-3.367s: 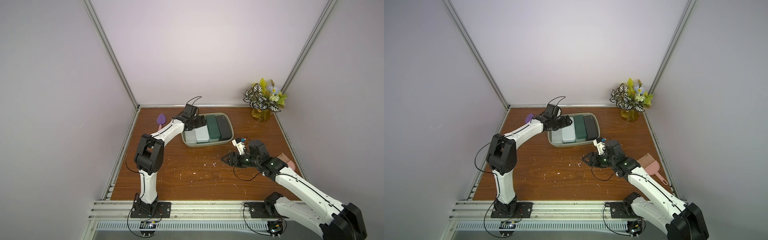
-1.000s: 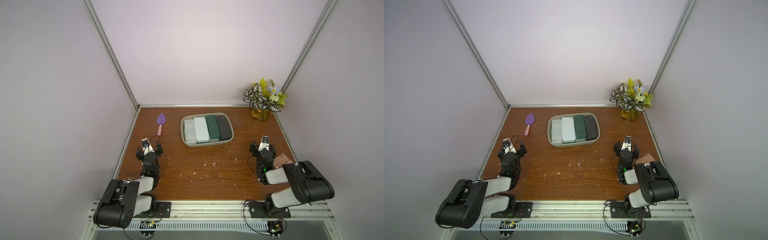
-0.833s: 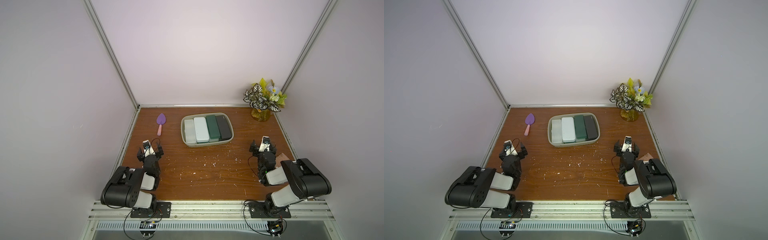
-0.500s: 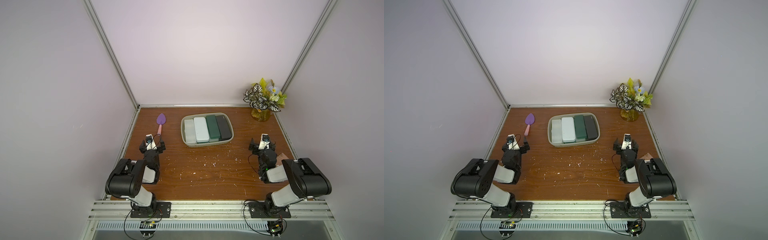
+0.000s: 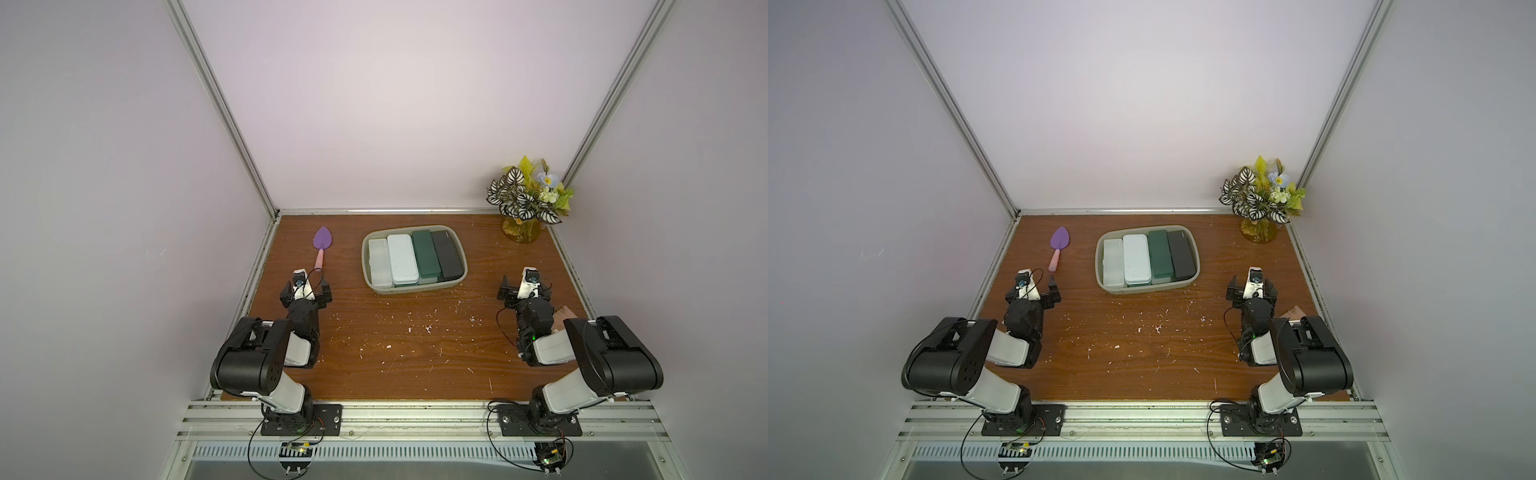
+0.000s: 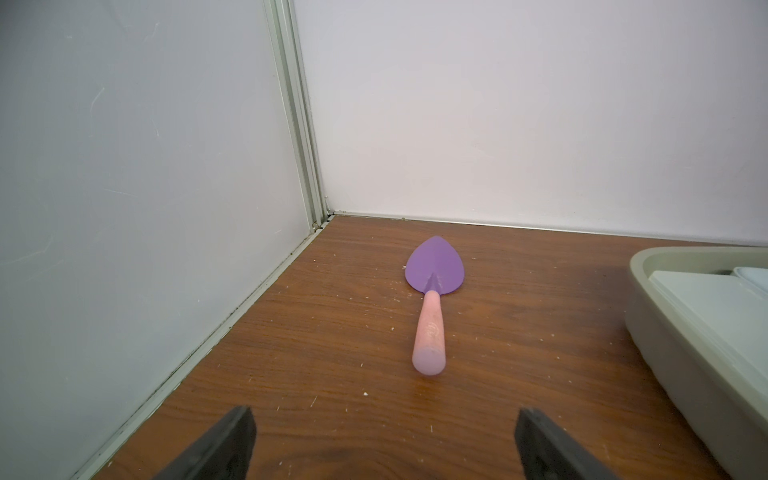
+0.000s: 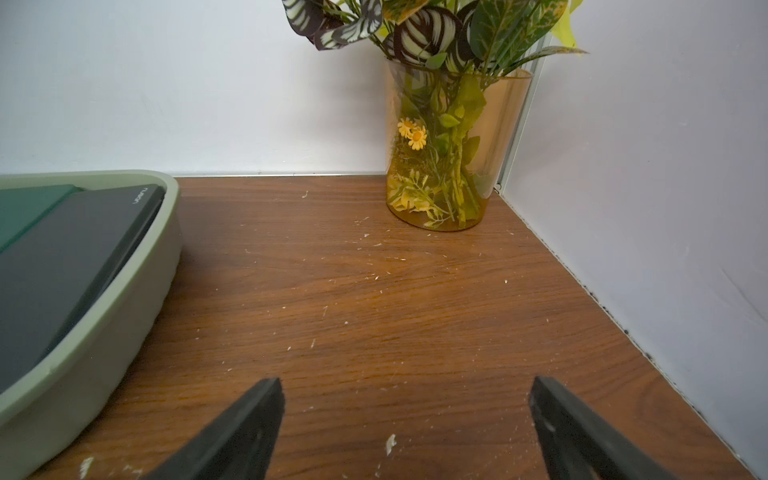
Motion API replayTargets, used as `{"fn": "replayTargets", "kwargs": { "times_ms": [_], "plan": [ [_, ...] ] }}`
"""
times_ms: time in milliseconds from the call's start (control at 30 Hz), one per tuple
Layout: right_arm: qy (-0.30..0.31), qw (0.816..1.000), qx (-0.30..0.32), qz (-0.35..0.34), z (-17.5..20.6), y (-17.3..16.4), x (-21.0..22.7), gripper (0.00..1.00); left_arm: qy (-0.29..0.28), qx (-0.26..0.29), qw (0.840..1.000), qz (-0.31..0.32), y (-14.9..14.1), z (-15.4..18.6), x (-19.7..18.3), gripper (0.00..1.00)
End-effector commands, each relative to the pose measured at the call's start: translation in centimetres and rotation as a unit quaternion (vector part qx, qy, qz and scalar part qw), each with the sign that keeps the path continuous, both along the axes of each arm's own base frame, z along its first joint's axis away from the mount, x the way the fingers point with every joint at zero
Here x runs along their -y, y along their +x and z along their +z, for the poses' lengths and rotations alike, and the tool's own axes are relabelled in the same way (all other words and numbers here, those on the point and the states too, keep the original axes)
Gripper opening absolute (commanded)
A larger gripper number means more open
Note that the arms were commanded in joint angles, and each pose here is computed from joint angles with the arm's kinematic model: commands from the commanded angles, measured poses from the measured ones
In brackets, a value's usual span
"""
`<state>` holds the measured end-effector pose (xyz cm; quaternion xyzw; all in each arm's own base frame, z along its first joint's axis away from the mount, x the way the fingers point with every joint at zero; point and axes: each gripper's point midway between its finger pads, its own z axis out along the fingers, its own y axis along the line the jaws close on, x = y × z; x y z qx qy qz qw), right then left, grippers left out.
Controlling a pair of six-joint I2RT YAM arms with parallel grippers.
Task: Put the pencil case into the storage box
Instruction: Reset both arms
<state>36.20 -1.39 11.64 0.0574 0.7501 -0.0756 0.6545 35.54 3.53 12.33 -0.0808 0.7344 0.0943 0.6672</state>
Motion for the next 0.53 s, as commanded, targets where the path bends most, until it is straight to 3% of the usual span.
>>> {"fn": "replayTargets", "kwargs": {
  "times_ms": [0,500],
  "plan": [
    [0.007,1.0,0.022,-0.011,1.17,0.33,0.36,0.99,0.0,0.009,1.0,0.0,0.44,0.61,-0.25,0.98],
    [0.005,1.0,0.023,-0.006,1.22,0.31,0.17,0.99,0.0,0.008,1.0,0.001,0.44,0.57,-0.29,0.98]
  ]
}}
